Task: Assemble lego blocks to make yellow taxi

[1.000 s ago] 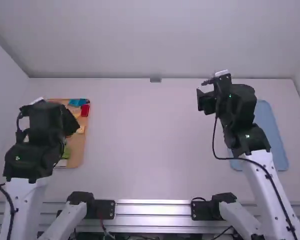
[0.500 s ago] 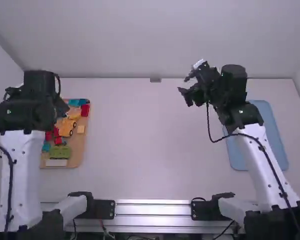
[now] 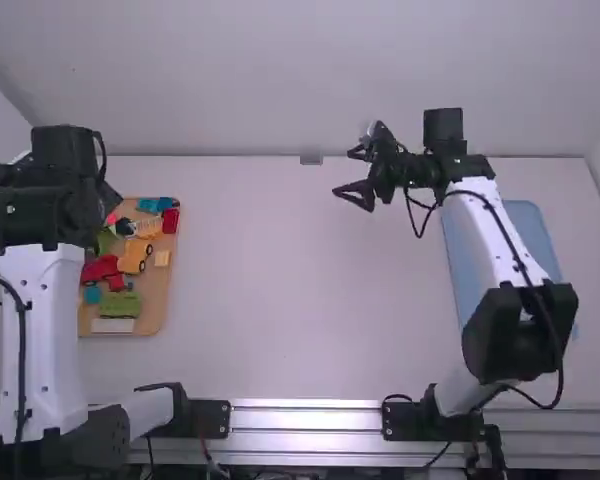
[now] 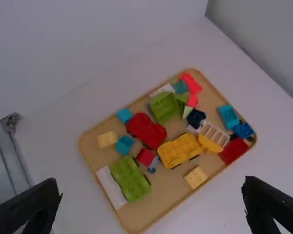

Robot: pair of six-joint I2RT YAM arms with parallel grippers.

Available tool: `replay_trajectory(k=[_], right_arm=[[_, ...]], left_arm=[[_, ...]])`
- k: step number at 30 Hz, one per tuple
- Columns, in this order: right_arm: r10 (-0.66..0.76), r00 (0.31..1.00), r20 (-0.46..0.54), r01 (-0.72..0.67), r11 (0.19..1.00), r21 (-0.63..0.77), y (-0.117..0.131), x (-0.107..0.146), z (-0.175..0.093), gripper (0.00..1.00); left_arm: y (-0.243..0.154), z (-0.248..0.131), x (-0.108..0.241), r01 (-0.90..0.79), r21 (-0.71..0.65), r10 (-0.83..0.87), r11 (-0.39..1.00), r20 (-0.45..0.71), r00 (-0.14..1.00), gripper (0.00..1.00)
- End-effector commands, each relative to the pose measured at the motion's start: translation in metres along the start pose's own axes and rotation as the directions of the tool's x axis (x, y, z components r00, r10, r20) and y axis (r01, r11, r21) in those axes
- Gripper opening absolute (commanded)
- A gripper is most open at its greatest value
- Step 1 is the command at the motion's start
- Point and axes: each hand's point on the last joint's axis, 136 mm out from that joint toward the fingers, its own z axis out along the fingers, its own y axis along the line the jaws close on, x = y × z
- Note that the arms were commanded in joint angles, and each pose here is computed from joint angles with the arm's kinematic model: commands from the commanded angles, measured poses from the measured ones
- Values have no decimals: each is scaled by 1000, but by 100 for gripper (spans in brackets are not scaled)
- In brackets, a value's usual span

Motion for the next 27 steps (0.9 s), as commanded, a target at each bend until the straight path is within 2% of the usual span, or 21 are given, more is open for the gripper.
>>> replay_trajectory(k=[1,5,8,10,14,20,24,26,27], right_arm=[[-80,989,125,97,986,-135,17,-32,2,99],[-107,988,115,124,981,-149,22,-36,8,99],[-152,987,57,158,981,-111,22,-33,17,99],[-197,980,27,198,974,-106,29,-34,22,99],[-256,967,1,255,962,-93,37,-40,27,99],[-216,976,-33,215,976,-36,27,-42,31,99],[-210,977,-38,209,978,-31,24,-40,28,99],[-206,978,-38,205,978,-30,24,-39,28,99],[-206,978,-38,205,978,-30,24,-39,28,99]], left_arm=[[-5,-2,-7,-43,40,42,998,5,999,99],[-12,13,-7,-45,73,49,996,-42,998,99],[-11,33,2,-30,78,40,997,-135,990,99],[-21,50,12,-39,133,68,990,-217,974,99],[-38,77,22,-57,205,118,977,-298,947,99],[-42,118,42,-110,154,165,982,-412,896,99],[-35,131,50,-120,118,162,986,-471,867,99],[-38,137,49,-132,143,184,981,-465,866,99],[-42,142,49,-183,193,253,964,-453,855,99]])
